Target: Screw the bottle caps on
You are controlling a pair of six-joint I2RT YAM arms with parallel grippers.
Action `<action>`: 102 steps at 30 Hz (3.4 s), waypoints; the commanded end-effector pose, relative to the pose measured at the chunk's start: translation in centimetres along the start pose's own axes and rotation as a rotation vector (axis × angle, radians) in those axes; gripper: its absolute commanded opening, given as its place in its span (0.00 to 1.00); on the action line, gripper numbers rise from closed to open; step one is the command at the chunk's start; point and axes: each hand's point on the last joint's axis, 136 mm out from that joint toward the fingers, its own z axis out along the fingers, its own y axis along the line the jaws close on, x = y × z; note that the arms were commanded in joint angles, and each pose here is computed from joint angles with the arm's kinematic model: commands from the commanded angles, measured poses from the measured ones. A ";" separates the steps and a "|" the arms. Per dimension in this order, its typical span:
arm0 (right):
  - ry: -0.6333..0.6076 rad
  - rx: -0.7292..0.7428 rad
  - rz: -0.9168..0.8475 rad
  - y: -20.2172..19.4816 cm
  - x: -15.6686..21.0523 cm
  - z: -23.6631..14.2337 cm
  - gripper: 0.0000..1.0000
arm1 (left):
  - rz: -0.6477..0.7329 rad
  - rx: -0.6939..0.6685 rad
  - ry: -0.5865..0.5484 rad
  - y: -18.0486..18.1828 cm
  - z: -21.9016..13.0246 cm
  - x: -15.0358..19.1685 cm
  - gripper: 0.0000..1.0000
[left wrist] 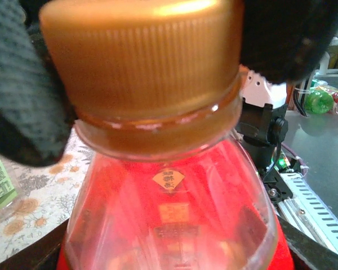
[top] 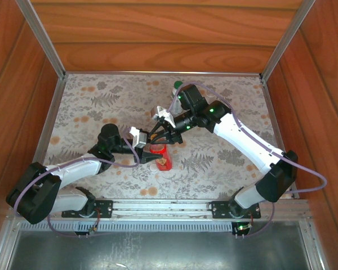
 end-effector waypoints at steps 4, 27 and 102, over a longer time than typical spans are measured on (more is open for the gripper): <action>0.061 0.266 0.076 -3.8 0.9 -1.0 0.22 | 0.101 -0.153 -0.013 2.4 -0.2 -1.3 0.64; -0.067 0.753 0.278 -9.7 1.6 -5.1 0.42 | 0.116 -0.380 0.034 6.3 -0.9 -0.2 0.62; -0.255 0.237 -0.069 4.3 -2.4 -3.7 0.62 | 0.076 0.194 -0.078 -2.5 0.3 -5.5 0.62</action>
